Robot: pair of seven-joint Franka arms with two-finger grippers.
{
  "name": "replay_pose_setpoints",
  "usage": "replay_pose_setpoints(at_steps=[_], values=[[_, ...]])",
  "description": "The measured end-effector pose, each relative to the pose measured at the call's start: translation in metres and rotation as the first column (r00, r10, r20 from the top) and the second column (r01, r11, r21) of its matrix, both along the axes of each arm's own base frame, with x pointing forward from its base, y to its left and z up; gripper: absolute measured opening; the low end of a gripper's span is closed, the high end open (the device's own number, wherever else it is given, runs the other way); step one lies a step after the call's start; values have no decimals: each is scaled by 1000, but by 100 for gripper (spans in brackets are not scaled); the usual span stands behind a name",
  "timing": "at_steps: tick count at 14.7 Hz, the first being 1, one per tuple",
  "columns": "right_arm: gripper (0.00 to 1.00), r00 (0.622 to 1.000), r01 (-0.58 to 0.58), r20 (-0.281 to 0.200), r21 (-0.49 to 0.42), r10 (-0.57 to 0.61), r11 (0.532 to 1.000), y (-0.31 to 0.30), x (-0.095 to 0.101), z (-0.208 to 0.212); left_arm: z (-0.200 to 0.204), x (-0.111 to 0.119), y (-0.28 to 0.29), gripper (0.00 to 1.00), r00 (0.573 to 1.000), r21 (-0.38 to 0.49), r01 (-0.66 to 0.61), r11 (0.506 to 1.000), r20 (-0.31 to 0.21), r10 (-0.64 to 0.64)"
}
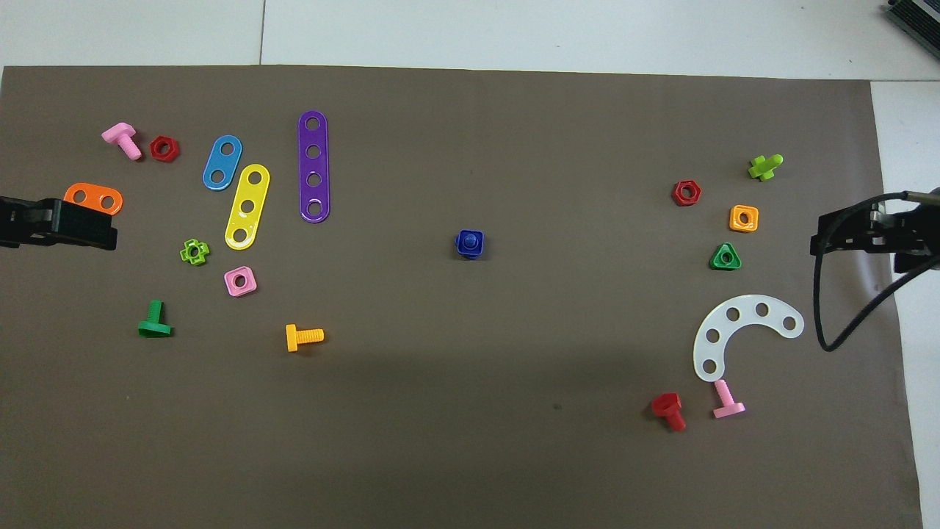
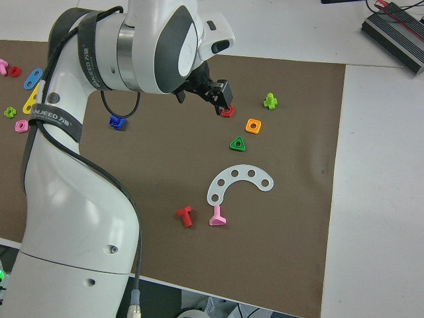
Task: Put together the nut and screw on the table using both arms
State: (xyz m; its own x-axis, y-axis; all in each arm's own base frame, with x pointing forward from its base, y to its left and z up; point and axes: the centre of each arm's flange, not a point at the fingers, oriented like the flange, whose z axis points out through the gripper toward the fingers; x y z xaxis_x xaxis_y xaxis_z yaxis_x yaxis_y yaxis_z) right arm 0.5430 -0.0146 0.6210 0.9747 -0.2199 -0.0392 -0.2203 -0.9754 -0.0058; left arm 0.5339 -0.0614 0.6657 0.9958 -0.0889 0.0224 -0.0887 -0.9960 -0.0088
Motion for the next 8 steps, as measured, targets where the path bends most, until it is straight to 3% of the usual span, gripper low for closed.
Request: replay_pose_setpoints(at_steps=[3,8], values=[[100,1000,0,0,0,0,1000,0,0,0,-20,-8,-3,100,1000,9,4,1000,-26,-3],[100,1000,0,0,0,0,1000,0,0,0,-37,-22,-4,100,1000,18,4,1000,-15,-3]])
